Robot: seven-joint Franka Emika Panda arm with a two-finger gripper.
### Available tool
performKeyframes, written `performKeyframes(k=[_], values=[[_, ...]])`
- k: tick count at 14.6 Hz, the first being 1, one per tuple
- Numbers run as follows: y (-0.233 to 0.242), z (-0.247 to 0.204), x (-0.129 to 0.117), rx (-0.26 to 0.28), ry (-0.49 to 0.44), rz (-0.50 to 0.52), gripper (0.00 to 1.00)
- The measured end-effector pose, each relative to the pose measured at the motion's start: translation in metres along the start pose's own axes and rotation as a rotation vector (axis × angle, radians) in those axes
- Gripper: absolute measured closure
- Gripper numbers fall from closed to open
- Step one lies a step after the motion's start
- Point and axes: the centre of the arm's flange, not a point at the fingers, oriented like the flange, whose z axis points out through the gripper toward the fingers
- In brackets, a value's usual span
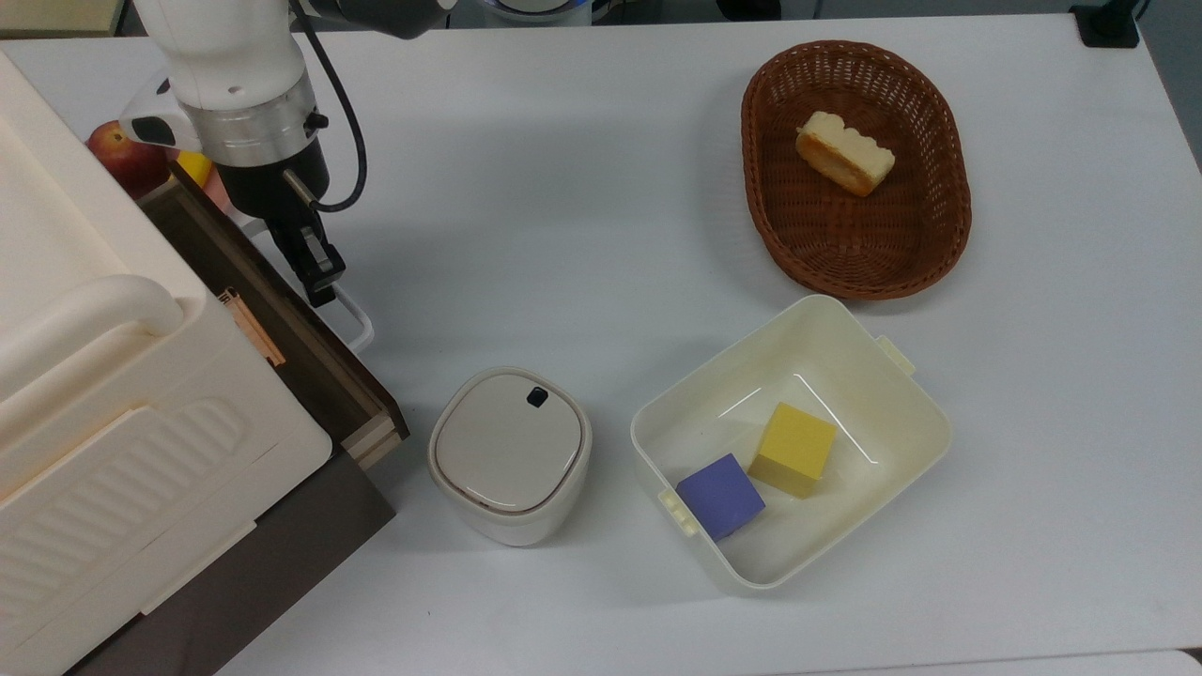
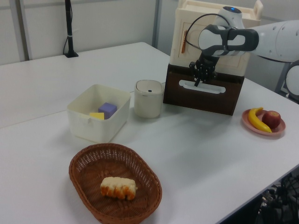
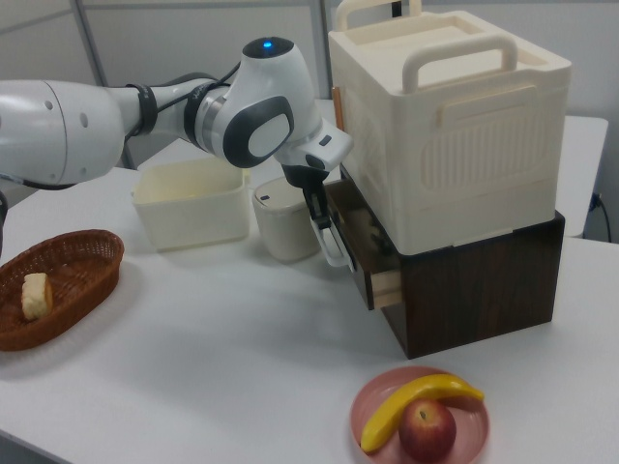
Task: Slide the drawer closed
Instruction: 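Push the drawer front inward into the wooden cabinet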
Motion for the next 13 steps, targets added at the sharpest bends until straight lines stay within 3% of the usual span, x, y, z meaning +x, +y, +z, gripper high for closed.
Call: performKeyframes(k=[13], values=[[0.010, 0.000, 0.015, -0.003, 0.014, 0.021, 0.99]])
